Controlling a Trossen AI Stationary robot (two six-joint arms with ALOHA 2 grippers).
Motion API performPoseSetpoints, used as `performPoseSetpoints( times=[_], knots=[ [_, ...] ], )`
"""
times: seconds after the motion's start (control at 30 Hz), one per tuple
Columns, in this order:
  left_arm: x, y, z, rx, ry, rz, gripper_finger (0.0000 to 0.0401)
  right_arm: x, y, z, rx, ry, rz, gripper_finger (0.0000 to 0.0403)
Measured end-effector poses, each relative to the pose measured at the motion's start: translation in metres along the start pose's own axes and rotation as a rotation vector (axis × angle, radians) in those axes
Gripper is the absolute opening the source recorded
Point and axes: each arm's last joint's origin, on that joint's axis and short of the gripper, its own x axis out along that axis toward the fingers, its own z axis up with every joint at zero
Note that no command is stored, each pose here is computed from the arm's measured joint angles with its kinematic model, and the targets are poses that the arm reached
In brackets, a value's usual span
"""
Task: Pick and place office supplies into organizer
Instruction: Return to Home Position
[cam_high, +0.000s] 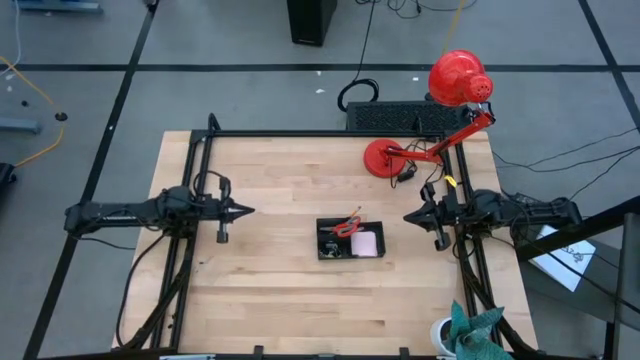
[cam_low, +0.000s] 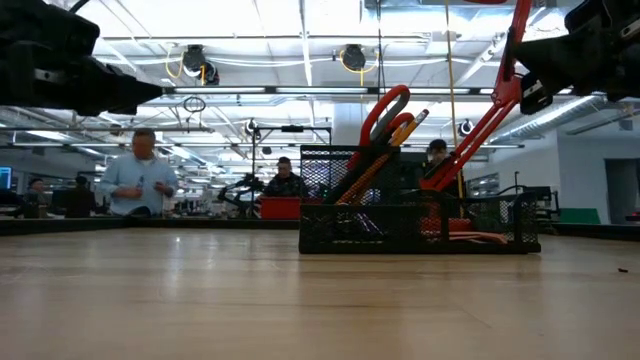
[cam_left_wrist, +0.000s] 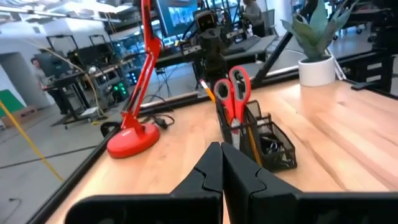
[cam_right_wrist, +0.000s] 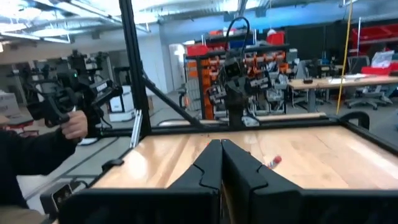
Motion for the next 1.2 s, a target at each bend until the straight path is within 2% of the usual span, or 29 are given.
performPoseSetpoints(
  times=[0.37,0.53,0.8,1.0,1.2],
  knots=[
    [-0.0071,-0.0011,-0.0019,-0.01,0.005,-0.002,0.0,-0.0029,-0.0004,-0.0021,-0.009,0.017,-0.015,0.0],
    [-0.0071,-0.0017,-0.0014,-0.05,-0.002,-0.024,0.0,-0.0029,-0.0006,-0.0037,-0.03,0.033,-0.016,0.0],
    [-0.0073,0.0017,-0.0034,-0.182,0.033,0.101,0.0021,-0.0029,-0.0003,-0.0042,-0.024,0.038,-0.014,0.0],
    [-0.0074,0.0025,-0.0034,-0.184,0.035,0.129,0.0026,-0.0028,-0.0002,-0.004,-0.023,0.037,-0.013,0.0],
    [-0.0074,0.0025,-0.0035,-0.184,0.037,0.131,0.0014,-0.0028,-0.0002,-0.0039,-0.023,0.035,-0.013,0.0003]
  ],
)
